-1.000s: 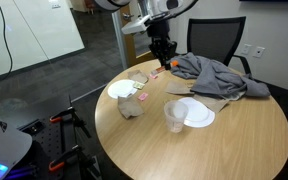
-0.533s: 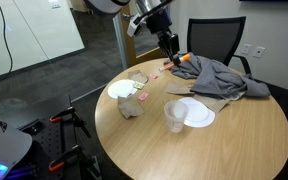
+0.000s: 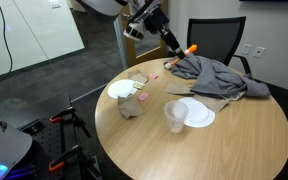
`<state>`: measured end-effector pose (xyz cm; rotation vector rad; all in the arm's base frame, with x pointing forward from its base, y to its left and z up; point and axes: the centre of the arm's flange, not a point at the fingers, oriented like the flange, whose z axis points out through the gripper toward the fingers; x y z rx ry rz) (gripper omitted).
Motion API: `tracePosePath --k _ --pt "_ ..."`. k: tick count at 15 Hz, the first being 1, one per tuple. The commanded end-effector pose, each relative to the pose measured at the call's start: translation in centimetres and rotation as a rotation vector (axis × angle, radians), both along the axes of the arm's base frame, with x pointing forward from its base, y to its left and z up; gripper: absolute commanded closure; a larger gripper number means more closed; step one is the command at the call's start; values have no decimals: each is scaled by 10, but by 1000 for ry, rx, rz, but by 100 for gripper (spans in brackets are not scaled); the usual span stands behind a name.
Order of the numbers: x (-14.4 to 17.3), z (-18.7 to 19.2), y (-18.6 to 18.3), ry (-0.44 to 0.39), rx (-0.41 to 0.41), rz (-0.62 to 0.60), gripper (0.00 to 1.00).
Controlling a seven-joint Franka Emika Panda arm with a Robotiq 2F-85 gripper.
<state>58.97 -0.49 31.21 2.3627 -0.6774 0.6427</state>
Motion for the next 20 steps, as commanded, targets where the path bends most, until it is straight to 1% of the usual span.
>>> tracePosePath --k 1,7,9,12,17,20 --pt "-1 -12 11 -108 -96 -144 95" --pt "-9 -26 18 -284 -230 -400 95" --pt "-12 -29 18 -331 -266 -470 95" --pt "-11 -38 13 -401 -286 -556 95" --pt "-4 -65 -3 -487 -321 -667 95" --pt "-1 -84 -13 -488 -346 -707 95"
